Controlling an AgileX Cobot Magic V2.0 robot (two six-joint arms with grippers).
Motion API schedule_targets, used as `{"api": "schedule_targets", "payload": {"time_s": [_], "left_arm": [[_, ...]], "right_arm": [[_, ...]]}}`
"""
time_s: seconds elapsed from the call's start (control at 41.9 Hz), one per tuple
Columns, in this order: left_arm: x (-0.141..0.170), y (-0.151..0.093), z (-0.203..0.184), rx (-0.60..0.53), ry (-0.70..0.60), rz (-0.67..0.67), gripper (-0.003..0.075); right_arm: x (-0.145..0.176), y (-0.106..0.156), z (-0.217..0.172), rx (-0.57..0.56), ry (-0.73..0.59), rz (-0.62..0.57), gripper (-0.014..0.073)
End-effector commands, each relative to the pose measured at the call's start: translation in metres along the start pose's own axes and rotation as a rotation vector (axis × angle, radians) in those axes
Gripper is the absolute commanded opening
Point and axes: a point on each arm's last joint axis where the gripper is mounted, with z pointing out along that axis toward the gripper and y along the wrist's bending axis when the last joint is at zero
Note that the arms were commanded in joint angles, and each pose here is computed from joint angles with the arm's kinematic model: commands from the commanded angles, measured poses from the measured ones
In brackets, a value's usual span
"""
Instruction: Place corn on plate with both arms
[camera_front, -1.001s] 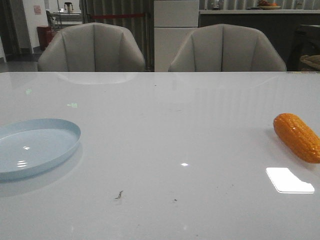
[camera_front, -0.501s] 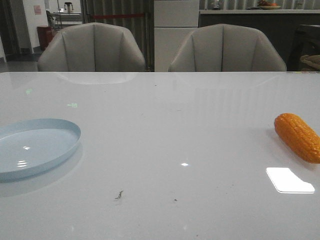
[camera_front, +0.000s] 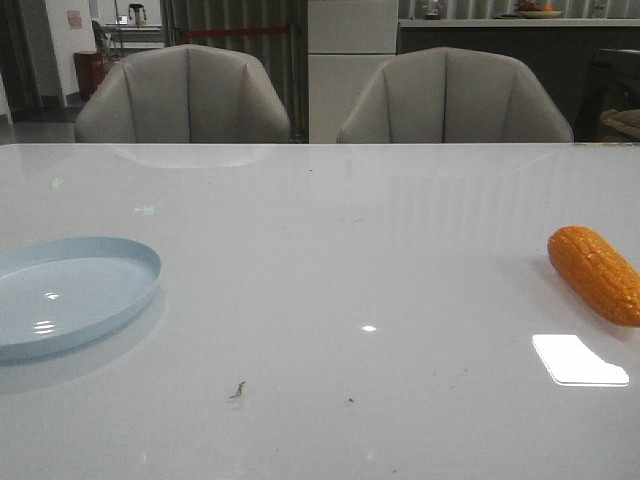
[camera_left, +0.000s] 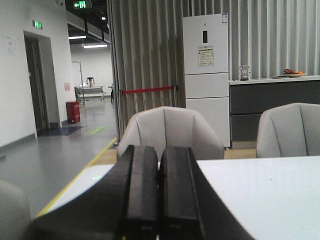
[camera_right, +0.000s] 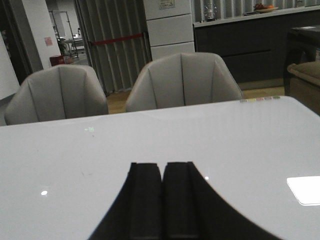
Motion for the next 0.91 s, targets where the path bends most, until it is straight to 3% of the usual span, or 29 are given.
{"api": "schedule_targets", "payload": {"time_s": [0.0,0.119,0.262,0.692,0.787,0.882], "left_arm": [[-0.037,0.004,0.002,-0.01,-0.083,0.011,0.0094],[-0.057,0.006,0.016,-0.008,-0.035,0.011,0.0094],[-0.063,0.008,0.042,0.003,0.113,0.011,0.0094],[0.001,0.001,0.114,0.048,0.545,0.0,0.0107],[0.014,-0.001,0.121,0.049,0.611,-0.035,0.0195],[0.025,-0.003,0.128,0.043,0.668,-0.094,0.0381]], "right_arm": [[-0.04,0.008,-0.008,-0.016,-0.076,-0.006,0.0057],[-0.063,0.013,0.002,-0.017,0.007,-0.006,0.0057],[-0.074,0.013,0.029,-0.001,0.085,-0.001,0.0057],[-0.033,0.002,0.104,0.065,0.435,0.018,0.0059],[-0.022,0.0,0.114,0.075,0.513,0.021,0.0102],[-0.011,-0.002,0.122,0.085,0.576,0.024,0.0286]]}}
